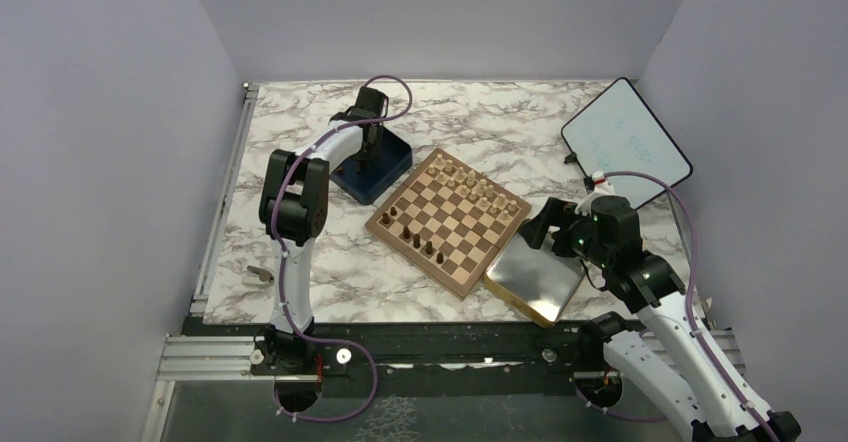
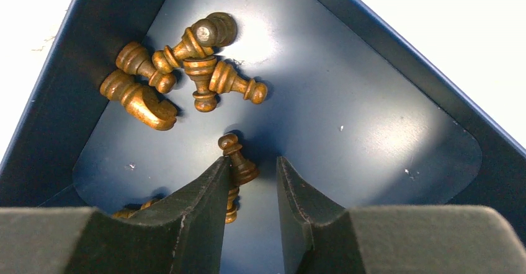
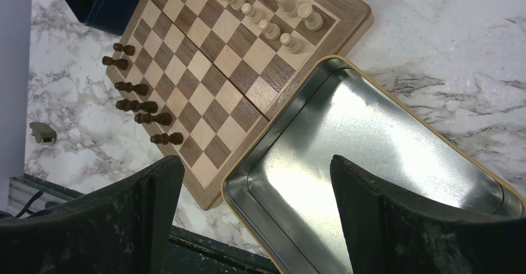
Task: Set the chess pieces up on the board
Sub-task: Pick up the chess piece from the storage box.
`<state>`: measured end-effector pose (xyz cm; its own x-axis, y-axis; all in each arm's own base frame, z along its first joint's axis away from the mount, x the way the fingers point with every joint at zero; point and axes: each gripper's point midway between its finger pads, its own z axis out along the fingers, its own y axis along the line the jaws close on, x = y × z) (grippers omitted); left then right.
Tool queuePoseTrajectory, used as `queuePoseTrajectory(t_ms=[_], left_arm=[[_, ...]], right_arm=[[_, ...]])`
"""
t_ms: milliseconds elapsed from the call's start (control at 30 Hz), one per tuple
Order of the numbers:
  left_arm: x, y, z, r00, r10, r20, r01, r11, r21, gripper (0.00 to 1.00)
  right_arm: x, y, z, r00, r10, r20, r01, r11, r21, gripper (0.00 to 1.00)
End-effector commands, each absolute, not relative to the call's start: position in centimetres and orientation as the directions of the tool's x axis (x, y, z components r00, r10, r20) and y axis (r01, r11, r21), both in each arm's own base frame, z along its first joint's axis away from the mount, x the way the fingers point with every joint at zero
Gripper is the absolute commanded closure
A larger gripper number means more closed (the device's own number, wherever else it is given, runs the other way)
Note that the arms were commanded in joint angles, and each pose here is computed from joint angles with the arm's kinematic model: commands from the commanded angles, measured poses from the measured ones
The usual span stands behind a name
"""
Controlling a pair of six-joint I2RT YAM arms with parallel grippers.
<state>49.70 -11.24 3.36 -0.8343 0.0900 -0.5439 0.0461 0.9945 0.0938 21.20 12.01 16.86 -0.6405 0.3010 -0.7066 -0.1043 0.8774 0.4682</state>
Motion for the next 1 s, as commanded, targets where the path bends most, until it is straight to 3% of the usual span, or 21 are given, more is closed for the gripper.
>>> queuePoseTrajectory(t_ms=[0,300,733,967], left_arm=[[50.7,-12.0,4.2,-0.818,0.103,-0.566,0.084,0.995,0.061,0.65],[50.7,-11.8,3.7,-0.821,0.109,-0.561,0.083,0.994,0.071,0.74],[50.6,-11.2,2.4,-0.834,0.112,-0.541,0.068,0.993,0.100,0.69],[50.9,-11.6,4.2,-0.813,0.110,-0.572,0.076,0.994,0.083,0.78]], right_arm=[[21.7,11.8,17.3,-0.615,0.301,-0.729,-0.109,0.883,0.456,0.06],[21.7,11.9,17.3,-0.614,0.300,-0.730,-0.110,0.883,0.456,0.06],[21.8,11.8,17.3,-0.611,0.308,-0.730,-0.102,0.883,0.458,0.06],[21.8,11.8,17.3,-0.612,0.307,-0.729,-0.099,0.884,0.457,0.06]])
